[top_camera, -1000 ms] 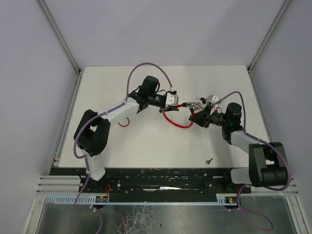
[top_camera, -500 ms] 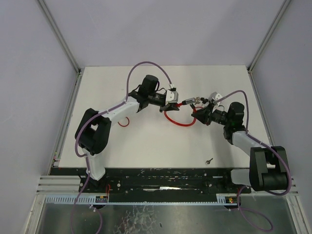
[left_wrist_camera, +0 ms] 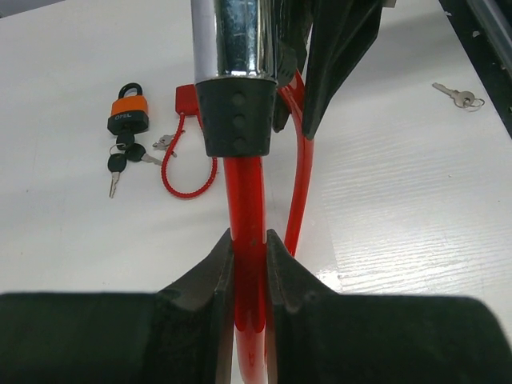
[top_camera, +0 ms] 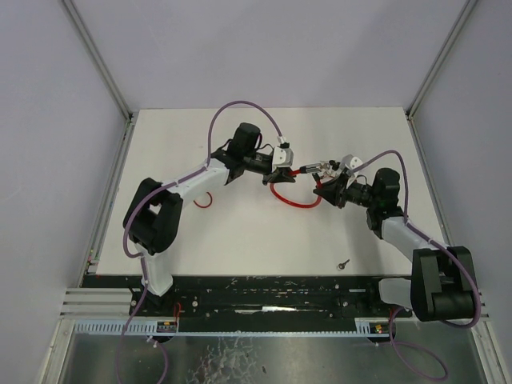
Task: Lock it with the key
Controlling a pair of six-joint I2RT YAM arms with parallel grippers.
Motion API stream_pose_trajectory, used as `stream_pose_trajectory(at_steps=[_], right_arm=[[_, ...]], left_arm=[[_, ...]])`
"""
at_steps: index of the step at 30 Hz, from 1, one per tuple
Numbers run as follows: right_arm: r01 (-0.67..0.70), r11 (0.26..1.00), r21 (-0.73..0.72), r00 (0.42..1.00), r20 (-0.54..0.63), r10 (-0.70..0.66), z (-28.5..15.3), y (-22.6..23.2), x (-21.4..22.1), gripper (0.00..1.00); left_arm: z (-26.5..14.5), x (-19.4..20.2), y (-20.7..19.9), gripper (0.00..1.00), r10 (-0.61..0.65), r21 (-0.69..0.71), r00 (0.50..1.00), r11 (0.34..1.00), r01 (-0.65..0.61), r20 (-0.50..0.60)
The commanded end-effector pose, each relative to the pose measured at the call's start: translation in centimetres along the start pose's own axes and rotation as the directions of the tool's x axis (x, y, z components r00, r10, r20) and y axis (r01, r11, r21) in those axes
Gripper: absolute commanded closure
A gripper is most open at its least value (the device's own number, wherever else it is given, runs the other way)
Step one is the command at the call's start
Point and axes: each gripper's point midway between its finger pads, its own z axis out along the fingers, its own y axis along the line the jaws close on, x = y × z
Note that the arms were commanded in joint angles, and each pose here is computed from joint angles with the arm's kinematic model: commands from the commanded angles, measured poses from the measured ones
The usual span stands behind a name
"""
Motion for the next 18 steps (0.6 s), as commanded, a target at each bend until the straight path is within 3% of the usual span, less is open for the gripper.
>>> stream_pose_trajectory(at_steps=[1, 7, 10, 13, 15, 18], right_arm=[[0.146, 0.989, -0.018, 0.984, 0.104, -0.143, 0.3, 0.1, -5.3, 1.00], [0.095, 0.995, 0.034, 0.983, 0.154, -0.099, -0.7, -1.1, -6.4, 1.00], [0.107, 0.991, 0.085, 0.987, 0.113, -0.116, -0.8, -2.3, -6.1, 1.00], [0.091, 0.995, 0.038, 0.994, 0.057, -0.093, -0.6, -2.0, -5.2, 1.00], [0.106, 0.994, -0.029, 0.994, 0.031, -0.105, -0.4, -1.0, -4.4, 1.00], [0.194, 0.981, 0.007, 0.979, -0.069, -0.193, 0.0, -1.5, -3.2, 1.00]], left_arm=[[2.2, -1.3, -0.7, 1.00, 0.030, 0.038, 0.999, 0.999, -0.031, 0.020], [2.5, -0.7, -1.1, 1.00, 0.011, 0.089, 1.000, 0.996, -0.009, -0.018], [2.4, 0.1, 0.2, 1.00, -0.002, 0.014, 0.998, 1.000, 0.003, -0.069], [2.1, 0.0, 1.6, 1.00, -0.021, -0.074, 0.997, 0.997, 0.015, -0.076], [1.8, -0.5, 1.4, 1.00, -0.052, -0.054, 0.997, 0.997, 0.049, -0.051], [1.4, -2.1, 0.6, 1.00, -0.110, 0.022, 0.994, 0.994, 0.110, -0.005]])
